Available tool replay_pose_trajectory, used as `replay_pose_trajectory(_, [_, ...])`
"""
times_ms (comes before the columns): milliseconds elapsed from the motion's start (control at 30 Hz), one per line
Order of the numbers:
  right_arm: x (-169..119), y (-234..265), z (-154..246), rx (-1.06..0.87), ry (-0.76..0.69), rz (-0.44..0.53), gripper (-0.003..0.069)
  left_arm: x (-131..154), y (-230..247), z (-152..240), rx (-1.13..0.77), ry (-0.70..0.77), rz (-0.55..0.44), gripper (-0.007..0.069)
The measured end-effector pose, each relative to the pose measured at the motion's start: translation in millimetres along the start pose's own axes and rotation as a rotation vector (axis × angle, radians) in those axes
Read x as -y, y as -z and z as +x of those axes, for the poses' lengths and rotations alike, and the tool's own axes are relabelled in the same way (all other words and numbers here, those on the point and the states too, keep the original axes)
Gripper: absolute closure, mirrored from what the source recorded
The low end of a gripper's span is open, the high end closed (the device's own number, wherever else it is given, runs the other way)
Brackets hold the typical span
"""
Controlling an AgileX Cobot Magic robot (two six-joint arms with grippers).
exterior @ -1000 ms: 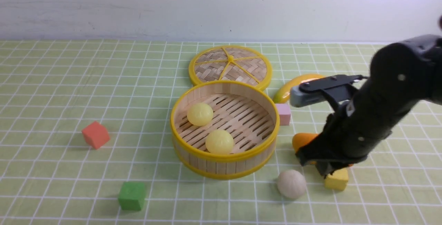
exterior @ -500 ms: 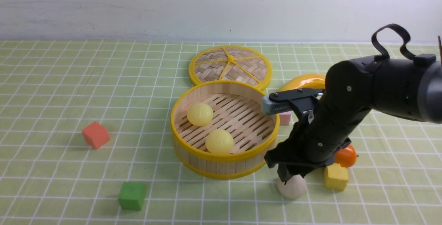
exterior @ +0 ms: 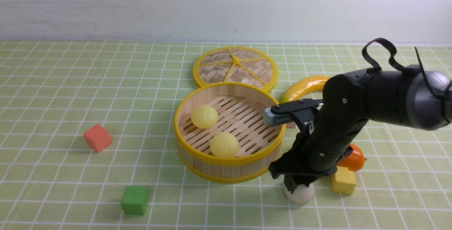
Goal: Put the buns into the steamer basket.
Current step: Use the right arm to grab a steamed stuffed bun, then use the right arm to put the steamed stuffed bun into the steamer
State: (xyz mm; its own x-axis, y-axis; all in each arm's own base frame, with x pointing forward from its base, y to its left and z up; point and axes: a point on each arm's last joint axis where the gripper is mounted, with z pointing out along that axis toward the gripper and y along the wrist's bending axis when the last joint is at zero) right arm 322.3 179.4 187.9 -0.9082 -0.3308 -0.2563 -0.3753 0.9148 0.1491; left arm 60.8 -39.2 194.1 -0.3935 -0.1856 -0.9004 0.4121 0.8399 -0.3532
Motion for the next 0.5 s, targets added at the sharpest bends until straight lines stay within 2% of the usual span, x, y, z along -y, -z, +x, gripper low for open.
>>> replay_pose_trajectory(100, [0.1, 0.0, 0.2, -0.002, 0.001, 0.001, 0.0461, 0.0, 0.0, 0.0, 0.0, 0.0, 0.0, 0.0627])
replay_pose_trajectory(200, [1.0, 0.1, 0.2, -0.003, 0.011, 0.011, 0.0603, 0.0, 0.0, 0.0, 0.0, 0.0, 0.0, 0.0627])
replay_pose_trajectory(233, [1.0, 0.1, 0.2, -0.003, 0.011, 0.011, 0.0603, 0.0, 0.0, 0.0, 0.0, 0.0, 0.0, 0.0627])
replay_pose_trajectory(267, [1.5, 0.8, 0.3, -0.003, 0.019, 0.018, 0.0643, 0.0, 0.0, 0.0, 0.0, 0.0, 0.0, 0.0627])
replay_pose_trajectory(400, [0.7, 12.0, 1.9, -0.001, 0.029, 0.022, 0.0652, 0.0, 0.0, 0.0, 0.0, 0.0, 0.0, 0.0627])
replay_pose_trajectory(500, [-4.8, 41.8, 2.4, 0.027, 0.025, -0.003, 0.0652, 0.0, 0.0, 0.0, 0.0, 0.0, 0.0, 0.0627])
